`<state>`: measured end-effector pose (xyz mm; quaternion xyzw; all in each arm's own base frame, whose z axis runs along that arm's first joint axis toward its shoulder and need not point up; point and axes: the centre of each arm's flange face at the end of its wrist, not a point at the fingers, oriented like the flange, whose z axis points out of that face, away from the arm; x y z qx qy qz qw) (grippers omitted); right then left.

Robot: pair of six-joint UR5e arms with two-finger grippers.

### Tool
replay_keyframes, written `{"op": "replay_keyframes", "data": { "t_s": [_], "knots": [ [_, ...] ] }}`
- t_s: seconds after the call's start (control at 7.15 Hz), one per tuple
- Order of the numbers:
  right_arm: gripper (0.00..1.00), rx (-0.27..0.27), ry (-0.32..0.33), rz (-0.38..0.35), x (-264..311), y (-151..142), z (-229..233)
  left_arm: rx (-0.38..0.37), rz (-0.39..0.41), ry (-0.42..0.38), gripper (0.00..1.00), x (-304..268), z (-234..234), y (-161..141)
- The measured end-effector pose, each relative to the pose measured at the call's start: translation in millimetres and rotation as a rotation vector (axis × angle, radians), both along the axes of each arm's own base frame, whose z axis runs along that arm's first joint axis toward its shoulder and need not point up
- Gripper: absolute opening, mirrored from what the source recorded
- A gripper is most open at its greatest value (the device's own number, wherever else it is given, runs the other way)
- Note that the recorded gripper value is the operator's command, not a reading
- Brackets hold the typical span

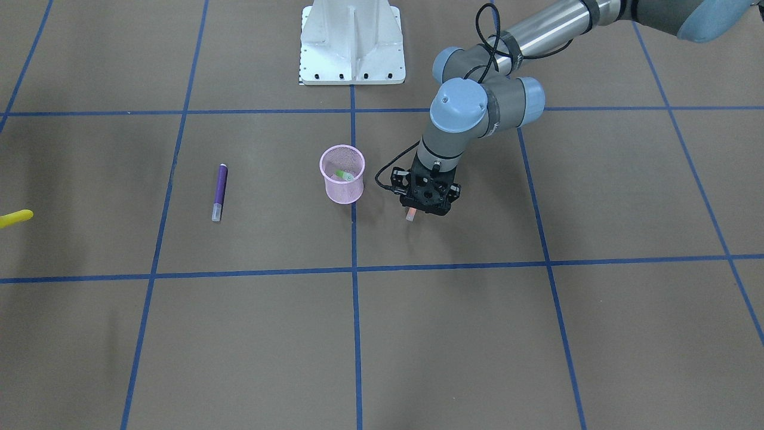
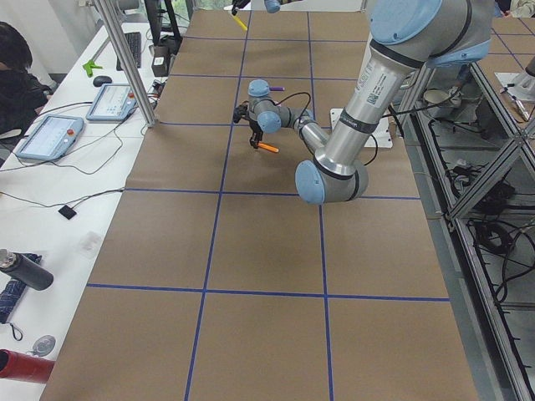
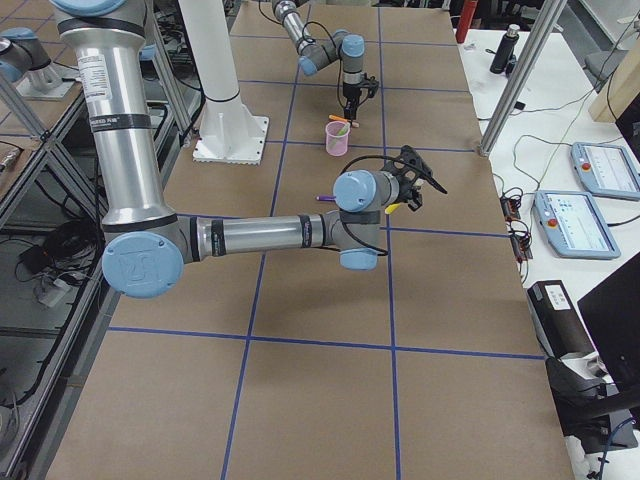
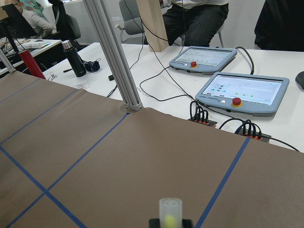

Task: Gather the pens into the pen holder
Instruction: 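Lift orange marker with left gripper while right carries yellow marker toward cup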

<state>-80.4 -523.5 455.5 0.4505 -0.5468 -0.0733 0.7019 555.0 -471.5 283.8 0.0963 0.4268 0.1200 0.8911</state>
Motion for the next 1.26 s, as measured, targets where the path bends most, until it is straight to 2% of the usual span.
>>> {"op": "replay_keyframes", "data": {
  "t_s": [0.42,0.56,0.7,0.84,1.26],
  "knots": [
    [0.0,0.002,-0.001,-0.003,-1,1,-1,-0.004,0.008,-0.006,0.52,4,1,4],
    [0.0,0.002,-0.001,-0.004,-1,1,-1,-0.005,0.011,-0.008,0.47,6,3,6],
    [0.0,0.003,-0.001,-0.004,-2,1,-1,-0.005,0.012,-0.01,0.29,7,3,7],
    [0.0,0.003,-0.001,-0.005,-2,1,-1,-0.006,0.013,-0.01,0.0,7,3,7],
    [0.0,0.017,-0.029,-0.015,-18,7,-20,-0.032,0.013,-0.051,0.0,8,-5,8]
  ]
}}
